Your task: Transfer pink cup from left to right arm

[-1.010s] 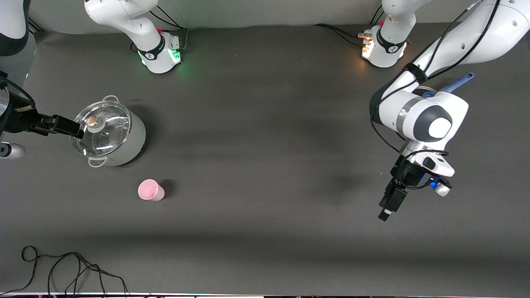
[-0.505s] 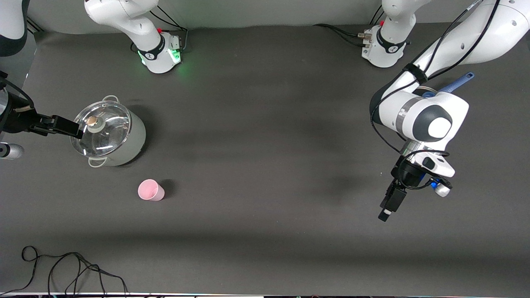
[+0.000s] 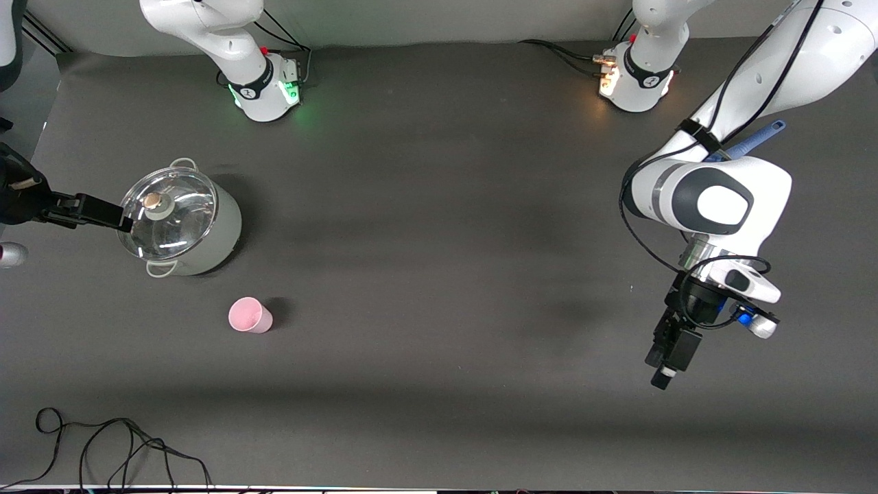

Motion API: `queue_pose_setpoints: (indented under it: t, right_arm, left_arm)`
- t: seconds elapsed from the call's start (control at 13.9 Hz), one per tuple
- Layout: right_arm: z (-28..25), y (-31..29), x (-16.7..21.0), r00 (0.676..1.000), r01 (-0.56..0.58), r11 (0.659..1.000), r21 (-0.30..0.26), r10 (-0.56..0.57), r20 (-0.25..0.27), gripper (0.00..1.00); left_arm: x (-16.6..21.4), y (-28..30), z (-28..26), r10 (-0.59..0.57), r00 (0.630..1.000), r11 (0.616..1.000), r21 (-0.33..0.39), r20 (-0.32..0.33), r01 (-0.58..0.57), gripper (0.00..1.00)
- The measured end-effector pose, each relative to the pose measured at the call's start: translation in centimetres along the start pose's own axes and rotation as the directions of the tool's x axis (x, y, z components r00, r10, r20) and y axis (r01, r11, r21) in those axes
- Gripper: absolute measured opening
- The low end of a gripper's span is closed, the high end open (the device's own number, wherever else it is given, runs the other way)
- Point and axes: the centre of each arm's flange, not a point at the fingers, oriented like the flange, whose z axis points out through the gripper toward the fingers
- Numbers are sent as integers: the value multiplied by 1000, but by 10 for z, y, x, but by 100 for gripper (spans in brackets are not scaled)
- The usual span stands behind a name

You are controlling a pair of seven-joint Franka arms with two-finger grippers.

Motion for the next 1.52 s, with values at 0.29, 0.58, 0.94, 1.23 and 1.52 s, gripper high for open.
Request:
queue_pose_setpoints:
  t: [0.29,0.58,0.94,1.23,1.52]
  right_arm:
    - [0,-3,0,1000,5,1000,1,-5,1,100]
    - [-3,7,-3,1000,-8,1000,5,8,3,100]
    - [2,17,-24,1000,-14,1000,10,15,-27,100]
    - [15,14,-55,996,-3,1000,14,4,-89,100]
    - [18,4,-76,986,14,1000,8,-13,-168,100]
  left_arm:
    - [27,14,-3,14,974,1000,20,225,-19,100]
    - [57,10,-47,215,817,891,235,535,-388,100]
    - [97,13,-116,289,621,493,443,728,-749,100]
    - [98,61,-157,245,583,409,462,775,-787,100]
    - [68,88,-180,256,552,364,450,793,-815,100]
